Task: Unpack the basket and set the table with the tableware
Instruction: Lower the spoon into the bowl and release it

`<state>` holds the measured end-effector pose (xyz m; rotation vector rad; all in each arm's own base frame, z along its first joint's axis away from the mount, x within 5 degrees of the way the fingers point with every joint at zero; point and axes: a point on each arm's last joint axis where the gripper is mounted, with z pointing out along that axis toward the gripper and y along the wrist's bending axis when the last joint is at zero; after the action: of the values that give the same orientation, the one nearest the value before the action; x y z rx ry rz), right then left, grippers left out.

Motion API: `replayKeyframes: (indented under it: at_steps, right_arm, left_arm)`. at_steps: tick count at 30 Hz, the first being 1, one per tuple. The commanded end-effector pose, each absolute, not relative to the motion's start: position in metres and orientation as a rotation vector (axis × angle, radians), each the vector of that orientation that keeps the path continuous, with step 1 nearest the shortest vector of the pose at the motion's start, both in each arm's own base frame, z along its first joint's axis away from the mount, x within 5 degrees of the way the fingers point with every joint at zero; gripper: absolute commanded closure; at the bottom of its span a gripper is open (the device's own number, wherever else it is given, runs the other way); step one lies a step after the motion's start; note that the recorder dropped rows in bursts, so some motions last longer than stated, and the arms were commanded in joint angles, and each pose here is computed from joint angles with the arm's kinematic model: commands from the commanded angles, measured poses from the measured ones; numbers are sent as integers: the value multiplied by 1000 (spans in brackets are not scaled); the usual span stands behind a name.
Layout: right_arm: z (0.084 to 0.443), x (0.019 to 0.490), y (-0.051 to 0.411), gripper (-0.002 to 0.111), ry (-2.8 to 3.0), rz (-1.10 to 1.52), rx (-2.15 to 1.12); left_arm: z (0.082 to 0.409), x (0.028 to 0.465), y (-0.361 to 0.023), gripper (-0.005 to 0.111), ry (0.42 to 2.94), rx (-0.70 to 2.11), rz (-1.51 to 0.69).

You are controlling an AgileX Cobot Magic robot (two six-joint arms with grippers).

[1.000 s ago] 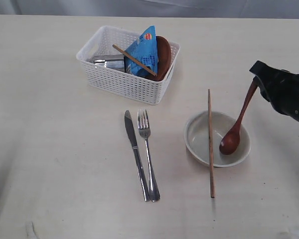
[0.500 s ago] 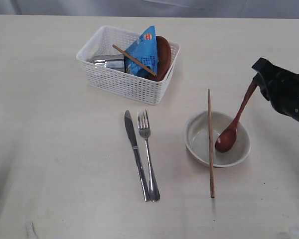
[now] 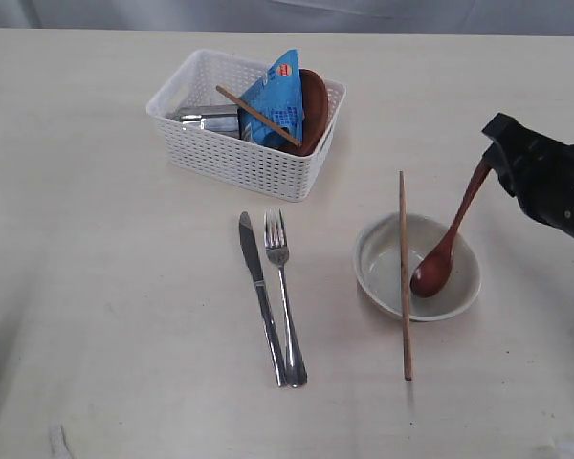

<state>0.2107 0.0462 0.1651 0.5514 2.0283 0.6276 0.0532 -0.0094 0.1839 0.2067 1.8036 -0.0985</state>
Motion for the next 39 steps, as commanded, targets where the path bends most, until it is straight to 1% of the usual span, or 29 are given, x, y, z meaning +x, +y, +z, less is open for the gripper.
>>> replayKeyframes:
  at_steps: [1, 8, 14, 22, 24, 25, 29, 30, 31, 36, 39]
  right_arm:
    - [163, 209, 48, 108, 2052, 626, 513]
    - [161, 210, 48, 108, 2060, 617, 499]
    - [144, 216, 50, 108, 2138, 590, 512]
    - [152, 217, 51, 108, 2098, 615, 482]
    - [152, 217, 52, 104, 2098, 616, 475]
    - [152, 217, 52, 99, 2098, 616, 475]
    - [152, 217, 52, 70, 2098, 616, 475]
    - [152, 217, 52, 66, 2098, 616, 475]
    - [152, 217, 52, 64, 2098, 616, 475]
    - [153, 219, 52, 64, 2100, 602, 447]
    - [164, 225, 53, 64, 2117, 557, 395]
  left_arm:
    - [184, 53, -9, 107, 1799, 207, -93]
    - [184, 53, -9, 107, 1799, 207, -93]
    - [184, 53, -9, 107, 1799, 207, -93]
    - [184, 53, -9, 107, 1799, 207, -93]
    - [184, 53, -9, 107, 1799, 207, -93]
    - [184, 53, -9, 107, 1799, 207, -93]
    - [184, 53, -9, 107, 1799, 207, -93]
    - [184, 53, -9, 107, 1799, 207, -93]
    - [184, 53, -9, 107, 1799, 207, -93]
    - [184, 53, -9, 107, 1799, 207, -93]
    - [184, 53, -9, 107, 1799, 207, -93]
